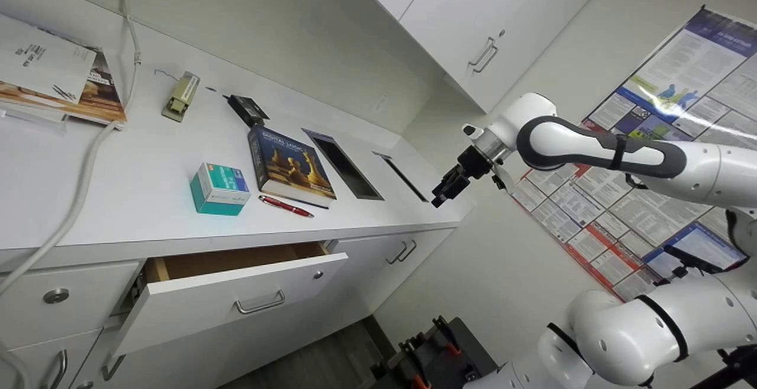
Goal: Open the first drawer from the right and then put the pen inside it
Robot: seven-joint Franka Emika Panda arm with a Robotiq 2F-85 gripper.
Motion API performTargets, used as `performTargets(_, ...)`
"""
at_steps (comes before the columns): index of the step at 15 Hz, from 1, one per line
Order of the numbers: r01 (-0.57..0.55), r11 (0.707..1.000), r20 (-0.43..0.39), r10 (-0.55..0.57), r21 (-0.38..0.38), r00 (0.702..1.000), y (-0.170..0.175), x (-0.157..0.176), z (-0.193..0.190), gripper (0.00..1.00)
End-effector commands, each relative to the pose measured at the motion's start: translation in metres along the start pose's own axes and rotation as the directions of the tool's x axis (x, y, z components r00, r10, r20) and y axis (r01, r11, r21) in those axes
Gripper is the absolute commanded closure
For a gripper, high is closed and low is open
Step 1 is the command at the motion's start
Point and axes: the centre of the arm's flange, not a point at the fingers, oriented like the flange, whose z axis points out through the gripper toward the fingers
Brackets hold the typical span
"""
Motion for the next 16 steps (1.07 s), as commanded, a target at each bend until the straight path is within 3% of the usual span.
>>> performTargets(1,0.203,0.979,-0.013,-0.203,0.015,0.979,-0.068,0.010,0.019,0.00)
performTargets(4,0.370,0.929,0.007,-0.371,0.018,0.929,-0.124,0.015,0.040,0.00)
performTargets(5,0.285,0.958,0.029,-0.285,0.019,0.958,-0.100,0.019,0.029,0.00)
performTargets(7,0.303,0.953,0.037,-0.304,0.021,0.952,-0.112,0.019,0.033,0.00)
performTargets(12,0.282,0.959,0.033,-0.283,0.023,0.959,-0.102,0.017,0.032,0.00)
performTargets(14,0.376,0.927,-0.001,-0.376,0.017,0.927,-0.112,0.032,0.042,0.00)
performTargets(16,0.494,0.869,-0.026,-0.493,0.029,0.869,-0.134,0.049,0.055,0.00)
